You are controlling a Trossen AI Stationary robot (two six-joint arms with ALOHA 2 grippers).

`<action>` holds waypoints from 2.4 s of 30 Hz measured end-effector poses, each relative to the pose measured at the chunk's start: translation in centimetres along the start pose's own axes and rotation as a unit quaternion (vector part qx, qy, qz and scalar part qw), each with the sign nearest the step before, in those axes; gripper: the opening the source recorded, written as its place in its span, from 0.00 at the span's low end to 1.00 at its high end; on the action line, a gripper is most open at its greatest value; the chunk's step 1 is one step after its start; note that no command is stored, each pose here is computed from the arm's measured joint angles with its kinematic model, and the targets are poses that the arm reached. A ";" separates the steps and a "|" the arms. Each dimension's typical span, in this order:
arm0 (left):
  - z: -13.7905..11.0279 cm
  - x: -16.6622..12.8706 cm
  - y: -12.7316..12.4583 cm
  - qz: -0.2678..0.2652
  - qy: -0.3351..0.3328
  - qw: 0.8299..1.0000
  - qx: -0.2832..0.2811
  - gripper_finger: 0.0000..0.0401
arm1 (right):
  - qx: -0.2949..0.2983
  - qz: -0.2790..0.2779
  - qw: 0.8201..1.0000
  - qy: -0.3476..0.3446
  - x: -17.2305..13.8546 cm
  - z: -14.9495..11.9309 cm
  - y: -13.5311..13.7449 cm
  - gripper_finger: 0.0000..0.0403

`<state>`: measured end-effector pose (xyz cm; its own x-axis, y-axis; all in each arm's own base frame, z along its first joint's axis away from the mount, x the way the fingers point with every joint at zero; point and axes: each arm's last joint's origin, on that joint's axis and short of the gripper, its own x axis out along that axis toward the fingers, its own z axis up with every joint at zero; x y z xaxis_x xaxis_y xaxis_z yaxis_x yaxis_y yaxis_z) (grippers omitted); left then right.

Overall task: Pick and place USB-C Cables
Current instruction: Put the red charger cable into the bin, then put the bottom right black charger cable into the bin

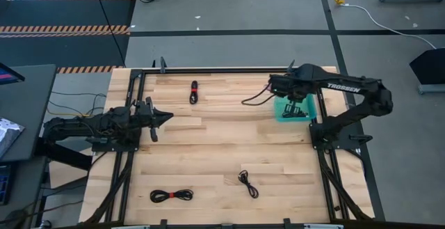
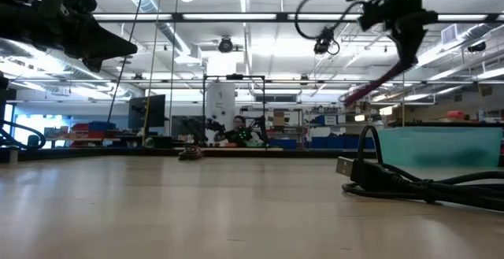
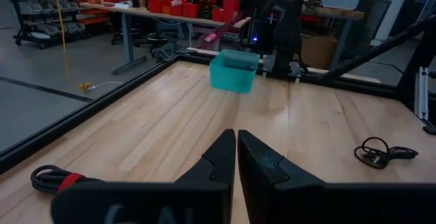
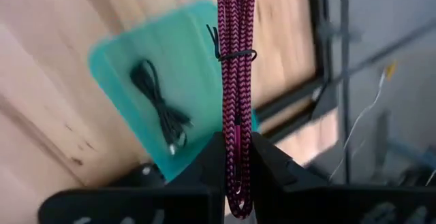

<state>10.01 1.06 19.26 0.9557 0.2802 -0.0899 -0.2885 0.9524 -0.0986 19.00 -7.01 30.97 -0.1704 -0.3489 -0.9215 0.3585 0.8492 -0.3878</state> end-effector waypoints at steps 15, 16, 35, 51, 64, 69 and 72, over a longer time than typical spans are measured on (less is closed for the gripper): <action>0.0 0.0 0.0 0.000 0.000 1.000 -0.002 0.06 | -0.071 0.047 0.980 0.181 8.9 -3.6 1.8 0.10; 0.0 0.0 0.0 0.000 0.000 1.000 -0.002 0.06 | -0.079 0.048 0.979 0.181 9.3 -3.7 1.9 0.11; 0.0 0.0 0.0 0.000 0.000 1.000 -0.001 0.06 | -0.070 0.039 0.992 0.093 10.2 -2.1 2.2 0.22; 0.0 0.0 0.0 0.000 0.000 1.000 -0.002 0.06 | -0.004 0.043 0.993 0.112 9.1 -2.2 1.9 0.58; 0.2 0.0 0.1 0.014 -0.009 1.000 -0.016 0.06 | 0.030 0.198 0.962 -0.186 0.8 3.6 2.6 0.60; 0.1 0.0 0.1 0.025 -0.010 0.999 -0.027 0.06 | 0.008 0.295 0.918 -0.265 -1.0 4.9 4.7 0.60; -0.1 0.0 0.2 0.028 0.003 0.999 -0.023 0.06 | -0.045 0.275 0.928 -0.247 -1.1 4.4 7.0 0.59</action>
<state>9.95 1.22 19.13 0.9378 0.3317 -0.1027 -0.3437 0.9289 -0.1381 25.73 -2.47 29.22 0.4661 0.0276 -0.8843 0.1837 0.9747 0.1273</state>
